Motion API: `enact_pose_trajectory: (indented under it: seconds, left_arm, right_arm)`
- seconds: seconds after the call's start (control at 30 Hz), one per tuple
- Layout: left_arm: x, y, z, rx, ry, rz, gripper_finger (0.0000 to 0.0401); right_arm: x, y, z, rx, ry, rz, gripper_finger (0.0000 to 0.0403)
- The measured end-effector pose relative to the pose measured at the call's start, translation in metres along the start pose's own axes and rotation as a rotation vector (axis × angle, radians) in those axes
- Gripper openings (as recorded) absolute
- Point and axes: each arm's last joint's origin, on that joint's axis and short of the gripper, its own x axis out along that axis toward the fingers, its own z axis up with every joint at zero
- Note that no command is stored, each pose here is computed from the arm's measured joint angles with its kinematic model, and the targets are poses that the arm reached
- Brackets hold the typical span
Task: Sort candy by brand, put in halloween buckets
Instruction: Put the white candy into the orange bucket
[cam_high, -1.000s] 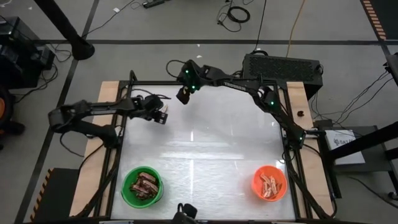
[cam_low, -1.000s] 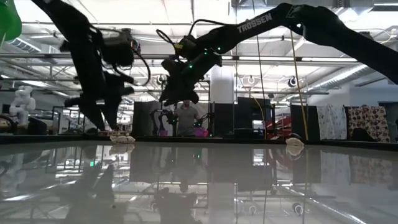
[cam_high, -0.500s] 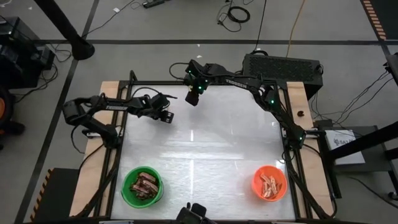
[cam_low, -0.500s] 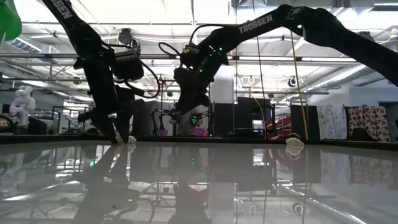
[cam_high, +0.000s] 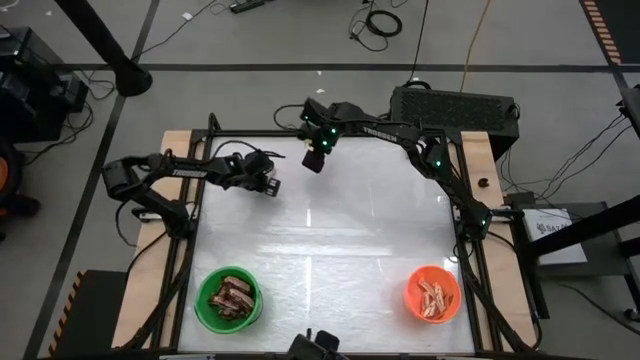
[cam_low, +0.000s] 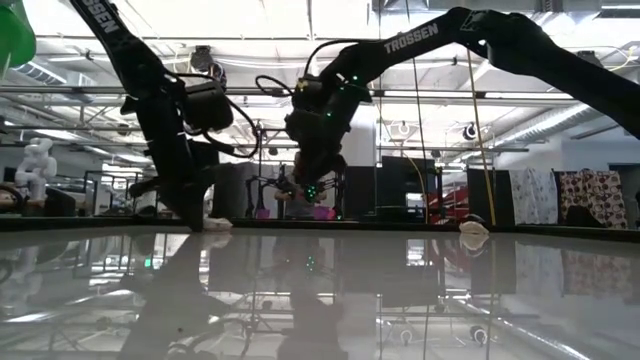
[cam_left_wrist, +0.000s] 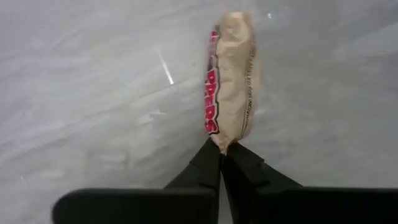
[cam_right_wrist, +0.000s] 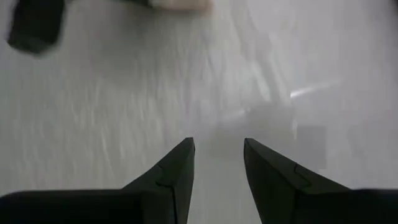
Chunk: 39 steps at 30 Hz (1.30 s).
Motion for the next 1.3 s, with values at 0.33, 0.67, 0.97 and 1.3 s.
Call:
enact_pose_trajectory:
  seconds: [0.33,0.67,0.97,1.3]
  left_arm:
    - [-0.051,-0.032,-0.005,0.203,-0.093,-0.292,0.0003]
    - [-0.130,-0.042,-0.025,0.425,-0.110,-0.825,0.0001]
    - [-0.154,-0.053,-0.051,0.479,-0.043,-0.965,0.0001]
    - [-0.126,-0.099,-0.079,0.593,0.025,-0.993,0.0000]
  right_arm:
    - [-0.004,0.012,-0.033,0.068,0.329,0.119,0.0132]
    - [-0.059,0.093,-0.031,-0.070,0.243,0.223,0.0132]
    - [-0.128,0.179,-0.050,-0.022,0.074,-0.096,0.0132]
    - [-0.147,0.284,-0.104,0.008,-0.114,-0.398,0.0132]
